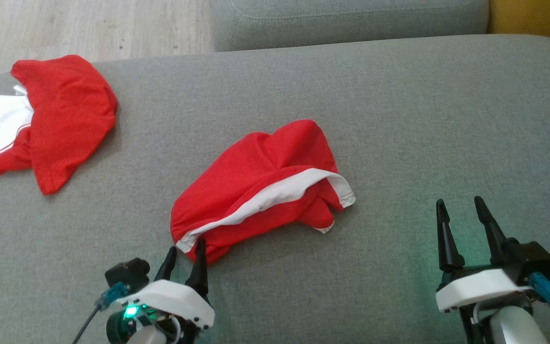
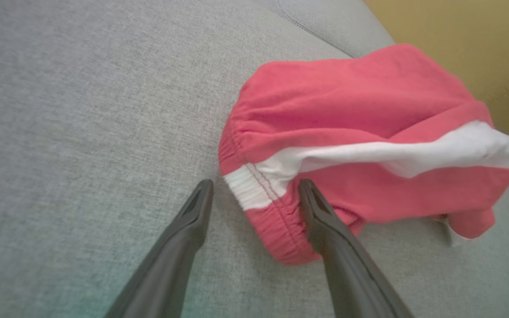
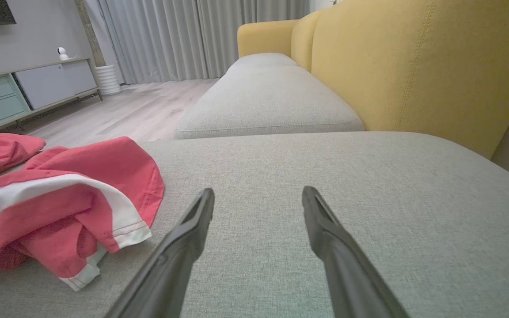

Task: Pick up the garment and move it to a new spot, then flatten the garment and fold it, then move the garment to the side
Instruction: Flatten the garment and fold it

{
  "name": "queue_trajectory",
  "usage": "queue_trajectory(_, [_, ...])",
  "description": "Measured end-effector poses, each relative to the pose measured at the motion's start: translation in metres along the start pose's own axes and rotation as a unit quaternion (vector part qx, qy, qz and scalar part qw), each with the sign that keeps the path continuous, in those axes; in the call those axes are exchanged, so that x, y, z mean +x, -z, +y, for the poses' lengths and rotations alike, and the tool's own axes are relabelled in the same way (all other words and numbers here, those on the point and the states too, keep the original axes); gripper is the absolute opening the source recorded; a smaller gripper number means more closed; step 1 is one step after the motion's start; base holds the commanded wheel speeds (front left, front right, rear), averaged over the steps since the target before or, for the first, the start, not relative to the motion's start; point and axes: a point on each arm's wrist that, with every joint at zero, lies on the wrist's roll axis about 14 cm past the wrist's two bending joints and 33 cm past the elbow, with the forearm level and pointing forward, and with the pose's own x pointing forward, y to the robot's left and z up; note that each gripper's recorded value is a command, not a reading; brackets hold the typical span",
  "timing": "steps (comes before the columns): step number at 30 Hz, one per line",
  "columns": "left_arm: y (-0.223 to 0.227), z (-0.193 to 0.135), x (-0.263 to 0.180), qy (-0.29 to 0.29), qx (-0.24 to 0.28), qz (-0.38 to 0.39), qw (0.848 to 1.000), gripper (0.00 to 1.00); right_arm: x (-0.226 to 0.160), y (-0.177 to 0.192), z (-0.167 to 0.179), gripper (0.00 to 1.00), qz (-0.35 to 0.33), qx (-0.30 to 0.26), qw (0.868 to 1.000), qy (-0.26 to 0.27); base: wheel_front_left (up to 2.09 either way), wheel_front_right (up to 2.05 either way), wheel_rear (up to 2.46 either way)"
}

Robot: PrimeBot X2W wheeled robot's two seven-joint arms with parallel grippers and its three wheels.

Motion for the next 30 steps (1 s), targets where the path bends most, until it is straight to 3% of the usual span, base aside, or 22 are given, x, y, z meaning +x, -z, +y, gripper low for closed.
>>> queue_trajectory(8, [-0.01,-0.016,0.005,0.037,-0.024,-0.012,0.999,1.0,0.0,0.0,0.0,1.0,0.0,0.0,1.0,0.001,0.0,0.0,0.0])
queue_trajectory(10, [-0.01,-0.021,0.004,0.047,-0.04,-0.011,0.998,0.62,0.0,0.0,0.0,1.0,0.0,0.0,1.0,0.0,0.0,0.0,0.0])
queue_trajectory(15, [-0.014,-0.025,0.004,0.053,-0.045,-0.019,0.997,0.17,0.0,-0.001,0.002,1.0,-0.001,0.0,1.0,-0.003,0.0,0.0,0.0])
queue_trajectory(18, [-0.017,-0.023,0.004,0.049,-0.044,-0.027,0.997,0.0,0.001,0.002,0.009,1.0,0.004,0.0,1.0,-0.014,0.0,0.0,0.0])
queue_trajectory(30, [-0.027,-0.013,0.007,0.034,-0.024,-0.051,0.998,0.0,0.047,0.021,0.083,1.0,0.051,-0.003,0.99,-0.132,0.0,0.0,0.0])
